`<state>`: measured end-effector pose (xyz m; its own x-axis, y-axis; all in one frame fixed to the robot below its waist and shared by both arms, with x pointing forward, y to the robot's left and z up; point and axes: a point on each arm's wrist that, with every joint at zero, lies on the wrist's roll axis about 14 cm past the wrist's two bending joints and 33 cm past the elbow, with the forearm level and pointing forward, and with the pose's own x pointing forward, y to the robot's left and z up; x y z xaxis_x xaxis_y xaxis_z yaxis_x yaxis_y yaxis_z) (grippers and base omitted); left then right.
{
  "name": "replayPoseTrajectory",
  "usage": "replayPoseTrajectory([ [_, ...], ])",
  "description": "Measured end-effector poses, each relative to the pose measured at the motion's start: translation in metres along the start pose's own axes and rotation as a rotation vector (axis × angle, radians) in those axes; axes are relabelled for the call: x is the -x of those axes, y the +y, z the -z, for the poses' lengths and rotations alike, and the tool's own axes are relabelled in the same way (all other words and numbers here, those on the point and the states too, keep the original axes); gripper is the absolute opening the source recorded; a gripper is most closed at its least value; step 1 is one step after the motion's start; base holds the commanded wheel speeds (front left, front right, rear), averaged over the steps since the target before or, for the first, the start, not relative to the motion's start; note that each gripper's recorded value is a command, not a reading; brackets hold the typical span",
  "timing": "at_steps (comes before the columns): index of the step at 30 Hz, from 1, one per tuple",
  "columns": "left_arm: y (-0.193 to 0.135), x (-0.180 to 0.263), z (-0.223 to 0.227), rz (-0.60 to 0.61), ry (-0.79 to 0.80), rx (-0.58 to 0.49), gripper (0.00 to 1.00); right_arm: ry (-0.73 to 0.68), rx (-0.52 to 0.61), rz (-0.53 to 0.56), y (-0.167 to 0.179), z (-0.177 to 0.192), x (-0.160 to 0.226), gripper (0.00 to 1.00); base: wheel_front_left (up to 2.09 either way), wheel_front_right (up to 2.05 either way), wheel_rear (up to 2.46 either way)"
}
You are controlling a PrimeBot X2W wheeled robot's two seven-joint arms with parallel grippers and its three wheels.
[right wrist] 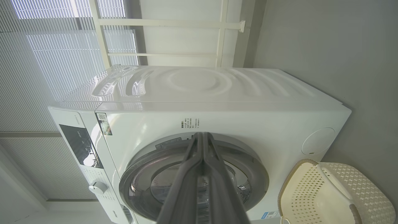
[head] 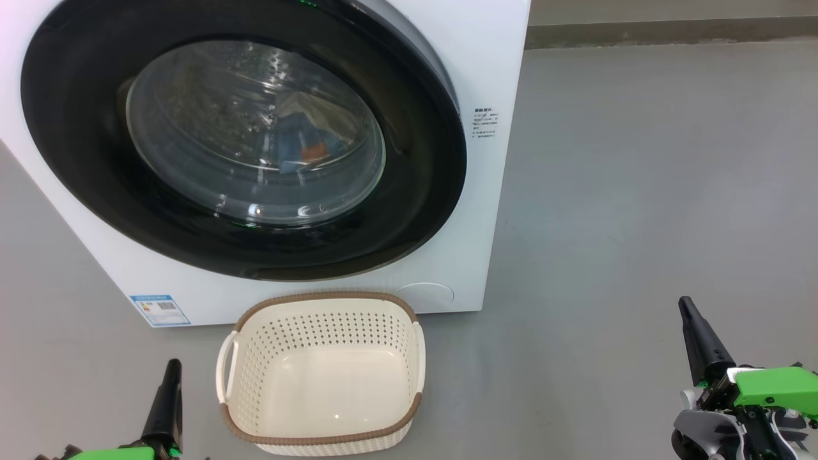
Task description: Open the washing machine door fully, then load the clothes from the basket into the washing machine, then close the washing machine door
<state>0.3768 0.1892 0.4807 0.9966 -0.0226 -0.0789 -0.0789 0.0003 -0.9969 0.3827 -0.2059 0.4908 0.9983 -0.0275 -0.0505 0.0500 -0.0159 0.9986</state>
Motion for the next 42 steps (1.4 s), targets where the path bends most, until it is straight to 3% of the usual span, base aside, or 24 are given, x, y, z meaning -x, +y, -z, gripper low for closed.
replayPoseTrajectory([
  [42,0.0,0.0,0.0001,0.0,0.0,0.0,0.0,0.001,-0.004,0.0,-0.0001,0.0005,0.0001,0.0,0.0,0.0,0.0],
])
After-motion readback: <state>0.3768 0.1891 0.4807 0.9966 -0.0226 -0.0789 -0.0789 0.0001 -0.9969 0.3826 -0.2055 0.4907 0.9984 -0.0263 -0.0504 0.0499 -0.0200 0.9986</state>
